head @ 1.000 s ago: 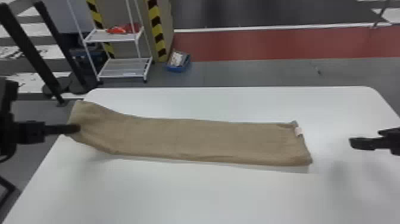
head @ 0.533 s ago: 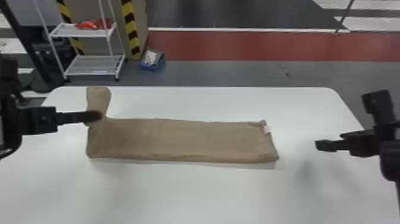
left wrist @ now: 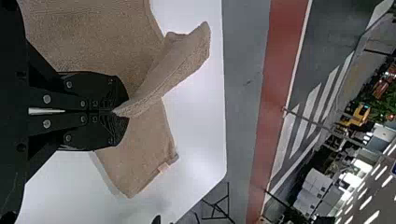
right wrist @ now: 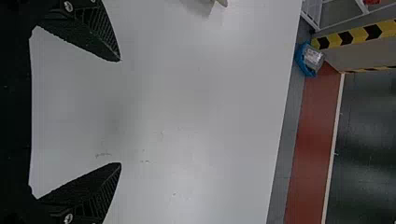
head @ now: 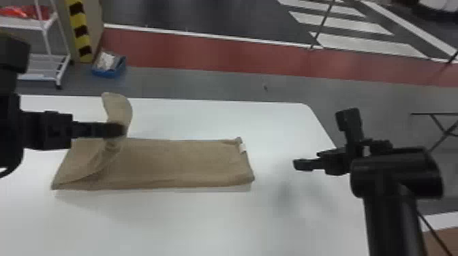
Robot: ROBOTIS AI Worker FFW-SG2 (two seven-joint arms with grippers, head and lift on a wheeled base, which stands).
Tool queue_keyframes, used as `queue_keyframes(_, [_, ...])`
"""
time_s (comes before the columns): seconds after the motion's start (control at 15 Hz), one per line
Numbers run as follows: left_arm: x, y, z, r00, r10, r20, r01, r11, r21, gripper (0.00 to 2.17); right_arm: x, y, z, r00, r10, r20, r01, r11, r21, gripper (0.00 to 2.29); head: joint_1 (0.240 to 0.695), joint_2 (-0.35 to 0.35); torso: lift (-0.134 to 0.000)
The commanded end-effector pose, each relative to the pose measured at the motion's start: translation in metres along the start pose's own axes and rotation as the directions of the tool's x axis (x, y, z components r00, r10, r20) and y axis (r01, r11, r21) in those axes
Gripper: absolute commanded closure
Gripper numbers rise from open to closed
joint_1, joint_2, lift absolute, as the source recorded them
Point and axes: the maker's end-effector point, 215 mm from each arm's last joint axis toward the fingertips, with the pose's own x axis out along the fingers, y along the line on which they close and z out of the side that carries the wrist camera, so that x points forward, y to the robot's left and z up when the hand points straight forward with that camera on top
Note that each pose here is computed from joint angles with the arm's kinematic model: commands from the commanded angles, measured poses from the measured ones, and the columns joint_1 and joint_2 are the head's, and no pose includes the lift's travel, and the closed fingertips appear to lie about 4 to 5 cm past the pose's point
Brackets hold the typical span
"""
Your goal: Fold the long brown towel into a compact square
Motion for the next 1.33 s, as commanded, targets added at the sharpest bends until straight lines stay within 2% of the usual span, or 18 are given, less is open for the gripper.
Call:
queue_keyframes(0.0, [0.019,-0.029,-0.001,1.000,-0.025,-0.014,0.025,0.999,0.022,2.14,0.001,0.001,-0.002,1.000,0.002,-0.001,-0.002,1.000,-0.001,0.08,0.695,-0.283,-0.125])
queue_keyframes(0.13, [0.027,-0.038,-0.012,0.998,-0.040,-0.043,0.041,0.999,0.030,2.14,0.000,-0.002,-0.004,1.000,-0.002,-0.002,0.002,1.000,0.001,0.08,0.695,-0.319,-0.125])
queue_keyframes(0.2, [0.031,-0.040,-0.022,0.997,-0.040,-0.060,0.041,0.999,0.028,2.07,-0.002,-0.004,-0.003,1.000,-0.005,0.001,0.005,1.000,0.002,0.08,0.695,-0.327,-0.125])
queue_keyframes(0.27, [0.037,-0.039,-0.039,0.996,-0.016,-0.087,0.019,0.999,0.026,1.60,-0.002,-0.005,-0.001,1.000,-0.008,0.006,0.008,1.000,0.000,0.08,0.695,-0.335,-0.125])
queue_keyframes(0.4, [0.050,-0.041,-0.061,0.990,0.037,-0.134,-0.030,0.998,0.055,0.15,-0.002,-0.004,0.000,1.000,-0.006,0.007,0.007,1.000,-0.003,0.08,0.695,-0.346,-0.125])
queue_keyframes(0.47, [0.053,-0.042,-0.069,0.988,0.047,-0.146,-0.039,0.998,0.058,0.00,-0.001,-0.002,-0.001,1.000,-0.004,0.003,0.004,1.000,0.002,0.08,0.695,-0.349,-0.125])
queue_keyframes(0.93, [0.045,-0.040,-0.065,0.992,0.045,-0.116,-0.040,0.998,0.040,0.04,-0.019,0.018,0.022,0.998,0.018,0.052,-0.019,1.000,0.013,0.08,0.695,-0.350,-0.125])
queue_keyframes(1.13, [0.026,-0.001,-0.069,0.993,0.077,-0.085,-0.082,0.995,-0.060,0.04,-0.029,0.075,0.041,0.992,0.094,0.083,-0.092,0.996,-0.021,0.06,0.695,-0.348,-0.125])
queue_keyframes(1.27, [0.005,0.044,-0.074,0.988,0.138,-0.064,-0.143,0.985,-0.094,0.04,-0.033,0.123,0.047,0.980,0.177,0.088,-0.180,0.983,0.028,0.05,0.695,-0.279,-0.125])
